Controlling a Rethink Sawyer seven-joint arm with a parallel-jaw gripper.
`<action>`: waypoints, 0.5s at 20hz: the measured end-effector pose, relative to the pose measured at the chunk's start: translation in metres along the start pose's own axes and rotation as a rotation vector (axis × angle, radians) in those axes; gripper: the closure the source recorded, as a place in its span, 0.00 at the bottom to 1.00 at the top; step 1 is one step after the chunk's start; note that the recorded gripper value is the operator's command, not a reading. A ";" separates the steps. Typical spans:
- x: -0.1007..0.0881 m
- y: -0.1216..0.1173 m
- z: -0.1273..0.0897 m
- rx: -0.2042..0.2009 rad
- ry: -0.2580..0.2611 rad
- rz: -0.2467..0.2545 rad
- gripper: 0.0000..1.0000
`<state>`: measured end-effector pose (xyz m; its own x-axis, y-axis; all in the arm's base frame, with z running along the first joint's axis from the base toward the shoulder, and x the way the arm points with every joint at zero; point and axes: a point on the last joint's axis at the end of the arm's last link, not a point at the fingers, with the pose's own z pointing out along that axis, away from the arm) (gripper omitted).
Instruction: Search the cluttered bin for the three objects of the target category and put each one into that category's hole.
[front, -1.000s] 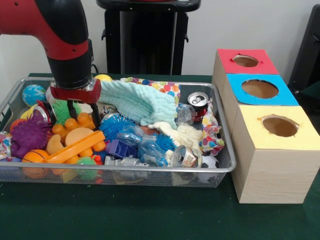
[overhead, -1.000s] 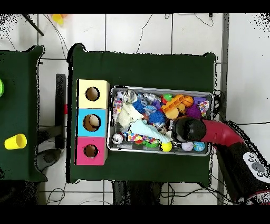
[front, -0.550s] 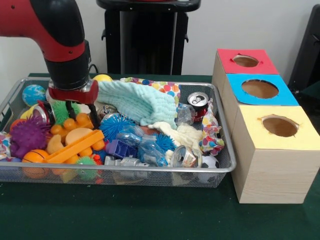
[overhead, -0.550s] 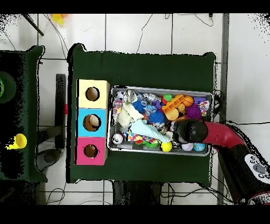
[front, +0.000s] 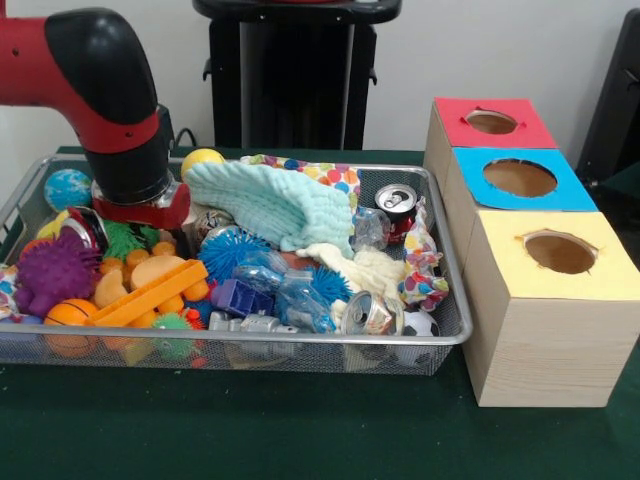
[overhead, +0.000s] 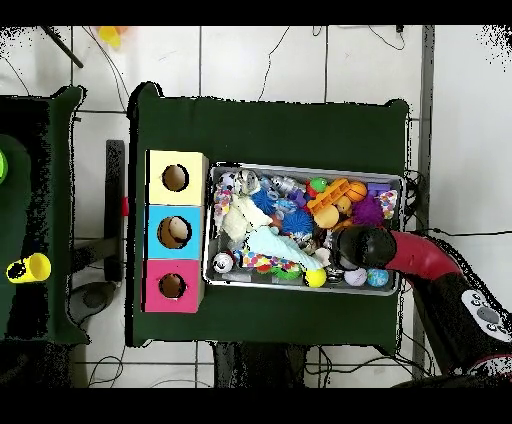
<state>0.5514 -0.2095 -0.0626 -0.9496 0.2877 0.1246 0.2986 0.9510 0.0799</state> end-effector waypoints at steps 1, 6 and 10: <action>-0.003 0.000 -0.001 0.001 -0.006 0.000 0.00; -0.004 0.001 -0.001 0.001 -0.007 -0.001 0.00; -0.005 0.006 0.000 0.007 -0.008 -0.011 0.00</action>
<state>0.5583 -0.2058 -0.0627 -0.9535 0.2783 0.1158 0.2877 0.9548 0.0746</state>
